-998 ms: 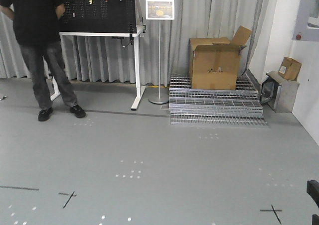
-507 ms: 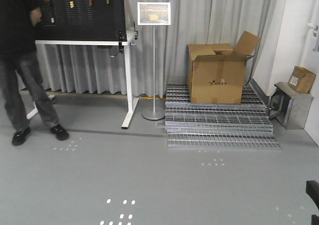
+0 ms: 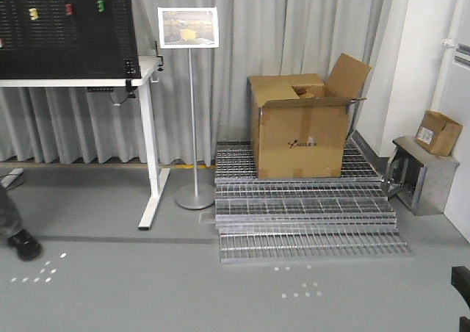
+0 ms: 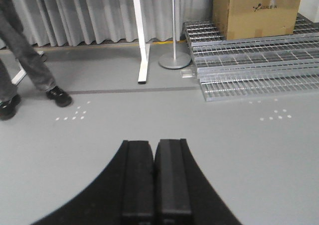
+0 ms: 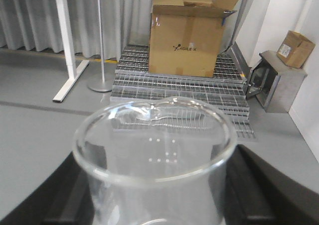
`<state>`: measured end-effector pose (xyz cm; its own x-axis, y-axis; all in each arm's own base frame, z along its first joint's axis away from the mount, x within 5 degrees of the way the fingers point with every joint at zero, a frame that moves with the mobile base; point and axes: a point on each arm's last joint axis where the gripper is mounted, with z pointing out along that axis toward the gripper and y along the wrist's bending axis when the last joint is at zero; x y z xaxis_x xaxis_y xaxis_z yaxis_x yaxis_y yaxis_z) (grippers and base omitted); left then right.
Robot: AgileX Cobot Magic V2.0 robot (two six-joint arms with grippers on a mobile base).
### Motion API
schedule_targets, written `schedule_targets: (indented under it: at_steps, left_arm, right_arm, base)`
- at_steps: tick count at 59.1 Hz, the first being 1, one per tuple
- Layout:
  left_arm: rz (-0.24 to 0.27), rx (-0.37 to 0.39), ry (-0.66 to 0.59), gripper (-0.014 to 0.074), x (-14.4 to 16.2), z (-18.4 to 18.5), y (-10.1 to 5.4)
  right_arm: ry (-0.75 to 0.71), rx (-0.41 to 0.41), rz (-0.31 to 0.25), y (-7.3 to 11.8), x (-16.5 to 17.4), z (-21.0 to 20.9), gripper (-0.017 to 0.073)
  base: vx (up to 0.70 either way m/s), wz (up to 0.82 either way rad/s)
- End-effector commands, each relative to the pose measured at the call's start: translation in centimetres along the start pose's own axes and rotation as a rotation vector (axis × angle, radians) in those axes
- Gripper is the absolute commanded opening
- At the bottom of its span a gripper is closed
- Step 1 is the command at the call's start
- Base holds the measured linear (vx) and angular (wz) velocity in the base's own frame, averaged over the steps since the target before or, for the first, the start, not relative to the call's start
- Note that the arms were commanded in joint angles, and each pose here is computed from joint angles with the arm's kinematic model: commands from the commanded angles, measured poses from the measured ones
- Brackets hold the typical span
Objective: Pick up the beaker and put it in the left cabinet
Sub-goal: 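Turn and drive the base toward the open white cabinet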
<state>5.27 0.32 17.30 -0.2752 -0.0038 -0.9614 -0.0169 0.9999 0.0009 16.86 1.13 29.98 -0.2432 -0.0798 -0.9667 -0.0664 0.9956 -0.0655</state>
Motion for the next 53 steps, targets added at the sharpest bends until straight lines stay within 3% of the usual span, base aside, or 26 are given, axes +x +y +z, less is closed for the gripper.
schedule_targets:
  at_steps: [1, 28, 53]
  left_arm:
    - [-0.001, 0.018, -0.099, 0.0004, -1.20, -0.28, -0.14]
    - [-0.001, 0.018, -0.099, 0.0004, -1.20, -0.28, -0.14]
    - [-0.001, 0.018, -0.099, 0.0004, -1.20, -0.28, -0.14]
  right_arm:
    - [-0.092, -0.030, -0.014, 0.17, -1.65, -0.27, -0.0001]
    - [-0.092, -0.030, -0.014, 0.17, -1.65, -0.27, -0.0001]
    - [-0.092, -0.030, -0.014, 0.17, -1.65, -0.27, -0.0001]
  base:
    - [0.68, -0.12]
    - [0.65, -0.15]
    - [0.58, -0.42]
